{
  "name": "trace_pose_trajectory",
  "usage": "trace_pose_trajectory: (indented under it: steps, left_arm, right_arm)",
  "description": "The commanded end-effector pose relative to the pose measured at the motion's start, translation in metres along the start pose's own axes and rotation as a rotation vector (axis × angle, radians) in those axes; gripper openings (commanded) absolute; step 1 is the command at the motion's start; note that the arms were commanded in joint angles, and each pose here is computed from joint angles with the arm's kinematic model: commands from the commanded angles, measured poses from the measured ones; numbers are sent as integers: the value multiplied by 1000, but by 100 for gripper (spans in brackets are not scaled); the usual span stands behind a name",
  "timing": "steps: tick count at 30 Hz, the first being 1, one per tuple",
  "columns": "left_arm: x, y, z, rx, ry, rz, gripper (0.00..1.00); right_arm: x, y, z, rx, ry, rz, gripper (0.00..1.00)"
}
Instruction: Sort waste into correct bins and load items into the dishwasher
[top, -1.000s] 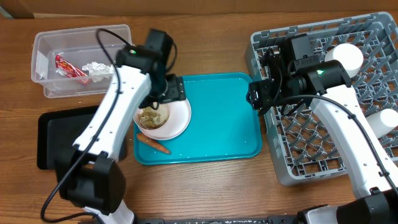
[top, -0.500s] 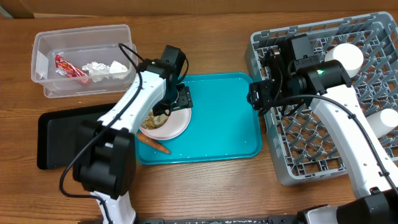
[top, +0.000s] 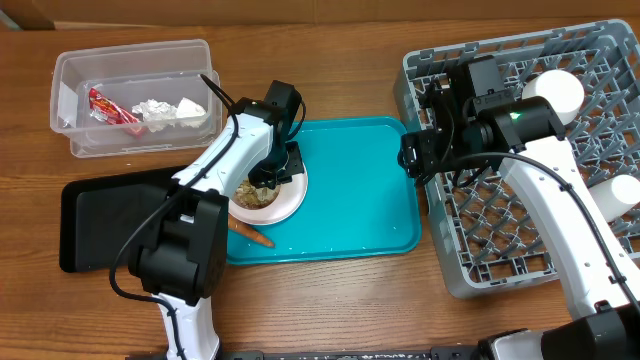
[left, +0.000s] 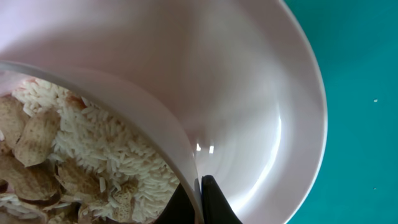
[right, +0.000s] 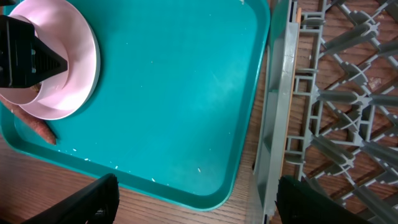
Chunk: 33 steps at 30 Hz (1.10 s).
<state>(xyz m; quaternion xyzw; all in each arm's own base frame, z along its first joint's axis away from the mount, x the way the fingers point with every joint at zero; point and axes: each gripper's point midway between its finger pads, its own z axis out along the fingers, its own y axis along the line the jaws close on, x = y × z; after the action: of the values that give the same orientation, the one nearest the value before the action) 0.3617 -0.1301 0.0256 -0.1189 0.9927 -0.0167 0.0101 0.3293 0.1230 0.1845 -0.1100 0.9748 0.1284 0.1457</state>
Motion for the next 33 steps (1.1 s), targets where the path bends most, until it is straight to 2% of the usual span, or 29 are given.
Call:
trace_pose_trajectory:
  steps: [1, 8, 14, 25, 33]
  left_arm:
    - [4, 0, 4, 2, 33, -10, 4]
    - [3, 7, -24, -54, 37, -7, 4]
    - [3, 17, -52, -34, 20, -35, 4]
    - [-4, 51, -103, 59, -35, -59, 4]
    - [-10, 84, -98, 184, 23, -82, 4]
  right_arm:
    - [-1, -1, -3, 9, -13, 0, 83]
    - [-1, -3, -3, 17, -11, 0, 83]
    - [-1, -3, -3, 17, -10, -3, 83]
    - [1, -10, -4, 25, -5, 20, 83]
    - [2, -12, -5, 26, 0, 25, 83]
